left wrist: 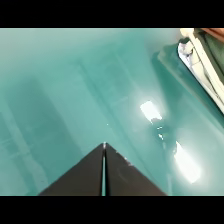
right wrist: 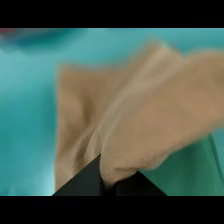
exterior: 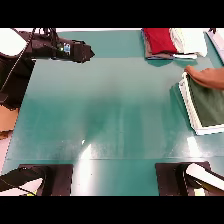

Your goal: Fold the shirts.

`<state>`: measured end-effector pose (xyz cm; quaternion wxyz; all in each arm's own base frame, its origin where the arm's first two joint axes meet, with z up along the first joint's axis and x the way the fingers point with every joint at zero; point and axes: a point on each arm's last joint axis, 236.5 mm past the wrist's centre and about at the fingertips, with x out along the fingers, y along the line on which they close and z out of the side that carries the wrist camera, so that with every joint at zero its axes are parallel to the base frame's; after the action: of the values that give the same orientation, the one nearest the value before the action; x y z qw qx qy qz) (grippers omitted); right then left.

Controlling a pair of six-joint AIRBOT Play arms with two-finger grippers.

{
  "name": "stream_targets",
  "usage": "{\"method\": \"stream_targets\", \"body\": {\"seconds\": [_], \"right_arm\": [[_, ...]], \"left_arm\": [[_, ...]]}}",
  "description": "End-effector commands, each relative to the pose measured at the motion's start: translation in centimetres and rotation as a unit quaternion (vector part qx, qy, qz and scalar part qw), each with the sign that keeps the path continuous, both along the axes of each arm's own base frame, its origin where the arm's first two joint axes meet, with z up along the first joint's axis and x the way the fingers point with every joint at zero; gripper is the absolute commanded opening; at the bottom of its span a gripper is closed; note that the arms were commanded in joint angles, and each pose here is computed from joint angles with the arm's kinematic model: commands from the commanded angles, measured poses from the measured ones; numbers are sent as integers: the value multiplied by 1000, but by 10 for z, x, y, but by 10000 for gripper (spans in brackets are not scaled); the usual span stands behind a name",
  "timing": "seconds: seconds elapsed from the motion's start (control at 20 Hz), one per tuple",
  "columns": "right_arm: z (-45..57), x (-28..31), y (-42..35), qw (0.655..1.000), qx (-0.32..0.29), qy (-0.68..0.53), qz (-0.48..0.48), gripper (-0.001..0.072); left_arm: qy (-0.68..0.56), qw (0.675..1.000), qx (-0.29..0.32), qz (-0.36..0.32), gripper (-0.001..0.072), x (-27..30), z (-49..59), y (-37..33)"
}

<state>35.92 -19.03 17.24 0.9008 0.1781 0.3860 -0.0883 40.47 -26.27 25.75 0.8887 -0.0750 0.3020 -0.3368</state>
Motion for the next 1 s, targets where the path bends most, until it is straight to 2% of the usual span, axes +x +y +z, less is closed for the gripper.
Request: {"method": "stream_targets", "body": {"seconds": [0.0, 0.05, 0.1, 0.15, 0.2, 0.25, 0.4, 0.6, 0.8, 0.95], "right_arm": [[-68, -70, -3, 990, -16, 130, -43, 17], [-82, -84, 0, 986, -9, 154, -56, 27], [-93, -95, 3, 983, -3, 174, -59, 147], [-102, -104, 6, 980, 1, 190, -63, 350], [-108, -114, 8, 976, 1, 208, -65, 513], [-110, -123, 6, 972, -4, 225, -68, 556], [-81, -124, -4, 972, -25, 220, -84, 556], [9, -72, 8, 994, -10, 68, -90, 556], [74, -29, 85, 996, 70, -47, 16, 555], [77, -14, 152, 989, 81, -49, 113, 555]], "left_arm": [[-3, 1000, 13, -10, 27, -2, -4, 0], [0, 1000, 15, -12, 26, -3, -6, 0], [2, 1000, 17, -13, 26, -4, -8, 0], [3, 1000, 19, -14, 26, -4, -10, 0], [4, 1000, 20, -14, 26, -4, -11, 0], [4, 1000, 21, -15, 26, -4, -11, 0], [5, 1000, 21, -15, 26, -5, -12, 0], [13, 999, 26, -19, 27, -8, -15, 1], [8, 1000, 27, -14, 27, -5, -14, 3], [7, 1000, 28, -14, 27, -4, -14, 3]]}}
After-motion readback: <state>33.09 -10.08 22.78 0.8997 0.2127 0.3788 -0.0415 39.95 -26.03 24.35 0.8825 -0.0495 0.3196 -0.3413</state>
